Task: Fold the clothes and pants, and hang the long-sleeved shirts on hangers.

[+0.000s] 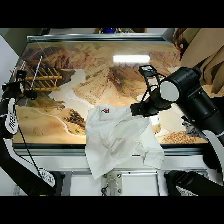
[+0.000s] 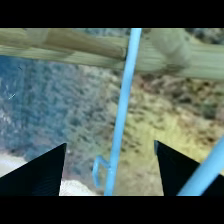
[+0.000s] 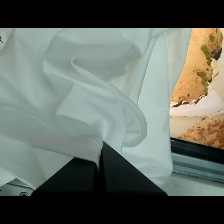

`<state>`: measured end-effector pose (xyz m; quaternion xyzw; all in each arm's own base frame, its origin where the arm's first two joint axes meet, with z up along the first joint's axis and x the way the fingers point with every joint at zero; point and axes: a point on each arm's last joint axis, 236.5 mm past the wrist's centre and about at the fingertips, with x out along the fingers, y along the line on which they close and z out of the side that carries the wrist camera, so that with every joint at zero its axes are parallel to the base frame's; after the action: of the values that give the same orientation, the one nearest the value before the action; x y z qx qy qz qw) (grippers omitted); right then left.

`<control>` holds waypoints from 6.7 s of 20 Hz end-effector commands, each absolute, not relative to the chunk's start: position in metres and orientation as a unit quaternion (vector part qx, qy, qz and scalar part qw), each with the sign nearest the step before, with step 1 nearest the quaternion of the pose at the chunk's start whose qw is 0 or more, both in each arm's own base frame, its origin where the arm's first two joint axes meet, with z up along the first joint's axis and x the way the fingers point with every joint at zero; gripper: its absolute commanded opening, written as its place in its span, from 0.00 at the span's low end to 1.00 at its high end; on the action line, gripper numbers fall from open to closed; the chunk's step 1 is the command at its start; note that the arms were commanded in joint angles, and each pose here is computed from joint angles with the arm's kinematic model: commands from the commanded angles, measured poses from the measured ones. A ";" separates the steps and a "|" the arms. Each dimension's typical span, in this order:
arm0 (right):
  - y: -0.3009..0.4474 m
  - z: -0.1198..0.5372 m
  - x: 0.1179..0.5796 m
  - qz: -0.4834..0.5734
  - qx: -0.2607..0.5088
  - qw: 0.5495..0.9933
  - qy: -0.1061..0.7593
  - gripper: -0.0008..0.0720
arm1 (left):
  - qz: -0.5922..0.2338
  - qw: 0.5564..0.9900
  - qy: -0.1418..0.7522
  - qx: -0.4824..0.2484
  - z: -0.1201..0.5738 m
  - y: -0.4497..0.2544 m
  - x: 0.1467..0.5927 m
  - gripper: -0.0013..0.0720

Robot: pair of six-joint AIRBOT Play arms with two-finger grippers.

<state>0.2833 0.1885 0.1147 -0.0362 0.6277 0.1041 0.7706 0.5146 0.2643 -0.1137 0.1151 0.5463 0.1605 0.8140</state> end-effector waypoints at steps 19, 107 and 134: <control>0.189 0.114 0.283 0.104 -0.037 0.770 0.628 0.04 | 0.177 0.829 0.517 0.120 0.001 0.235 0.505 0.04; 0.200 0.175 0.303 0.151 0.016 0.818 0.555 0.04 | -0.649 0.573 0.413 0.281 0.035 -0.140 0.249 0.04; 0.364 0.220 0.319 0.370 0.094 0.834 0.399 0.04 | -0.658 0.566 0.409 0.283 0.036 -0.141 0.246 0.04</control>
<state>0.3208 0.3509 0.2203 0.0882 0.4037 0.3577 0.8375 0.2460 -0.1407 0.0366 0.2829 0.4092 -0.6570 0.5664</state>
